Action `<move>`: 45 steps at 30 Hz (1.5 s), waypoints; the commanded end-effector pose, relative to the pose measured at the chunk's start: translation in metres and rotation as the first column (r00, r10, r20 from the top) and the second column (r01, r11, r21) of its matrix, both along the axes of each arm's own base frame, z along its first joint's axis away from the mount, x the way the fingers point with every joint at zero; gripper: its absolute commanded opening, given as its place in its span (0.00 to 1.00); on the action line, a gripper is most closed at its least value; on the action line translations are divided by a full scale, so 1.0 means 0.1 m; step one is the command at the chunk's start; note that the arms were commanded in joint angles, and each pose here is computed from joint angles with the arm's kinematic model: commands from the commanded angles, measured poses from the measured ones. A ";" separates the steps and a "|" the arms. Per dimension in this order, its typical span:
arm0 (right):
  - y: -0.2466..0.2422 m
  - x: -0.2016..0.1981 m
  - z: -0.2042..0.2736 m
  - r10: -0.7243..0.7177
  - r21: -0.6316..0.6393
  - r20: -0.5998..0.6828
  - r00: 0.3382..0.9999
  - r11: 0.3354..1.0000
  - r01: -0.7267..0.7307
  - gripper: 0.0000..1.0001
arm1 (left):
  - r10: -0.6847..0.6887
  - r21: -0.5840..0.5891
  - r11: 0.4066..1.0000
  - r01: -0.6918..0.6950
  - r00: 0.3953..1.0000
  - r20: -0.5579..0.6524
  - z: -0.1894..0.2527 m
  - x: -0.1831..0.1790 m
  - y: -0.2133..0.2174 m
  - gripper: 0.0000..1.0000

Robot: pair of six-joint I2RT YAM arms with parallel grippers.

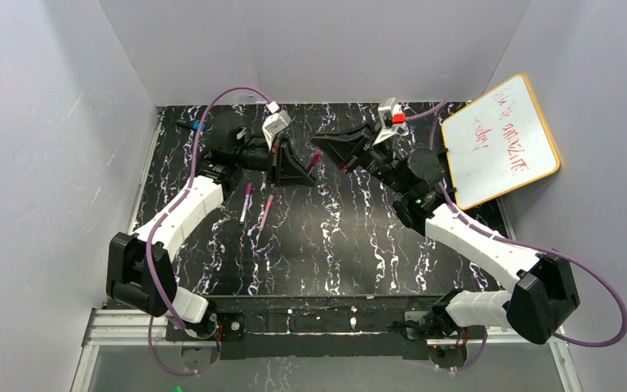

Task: Insert the pens into the pen caps

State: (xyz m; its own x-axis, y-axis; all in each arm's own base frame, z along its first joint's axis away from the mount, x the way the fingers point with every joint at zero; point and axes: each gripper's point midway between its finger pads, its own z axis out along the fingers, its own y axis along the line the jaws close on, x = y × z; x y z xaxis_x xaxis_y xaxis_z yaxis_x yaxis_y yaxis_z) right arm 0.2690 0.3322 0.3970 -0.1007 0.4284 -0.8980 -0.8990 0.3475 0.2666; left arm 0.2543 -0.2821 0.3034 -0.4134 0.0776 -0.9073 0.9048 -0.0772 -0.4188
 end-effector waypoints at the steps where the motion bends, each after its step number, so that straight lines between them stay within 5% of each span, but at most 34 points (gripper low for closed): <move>1: 0.47 -0.82 -1.57 0.274 -0.300 -0.361 0.891 0.871 -0.389 0.01 | 0.161 -0.124 0.983 -0.135 0.959 0.231 0.88 0.25 0.07 0.00; 25: 0.65 -1.61 -2.35 0.306 -0.323 -0.545 0.781 0.783 -0.532 0.01 | 0.227 -0.148 0.971 -0.190 0.927 0.297 1.13 0.30 0.25 0.00; 45: 0.72 -1.75 -2.68 0.259 -0.362 -0.612 0.747 0.749 -0.556 0.01 | 0.277 -0.127 0.960 -0.248 0.907 0.318 1.09 0.32 0.30 0.00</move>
State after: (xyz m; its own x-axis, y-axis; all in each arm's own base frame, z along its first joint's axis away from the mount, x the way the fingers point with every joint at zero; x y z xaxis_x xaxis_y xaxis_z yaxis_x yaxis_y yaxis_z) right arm 0.2443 0.3674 0.3681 -0.0981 0.5585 -0.8237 -0.8546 0.3768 0.3573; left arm 0.2496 -0.2534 0.3295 -0.4226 0.0877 -0.9021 0.8988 -0.0876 -0.4296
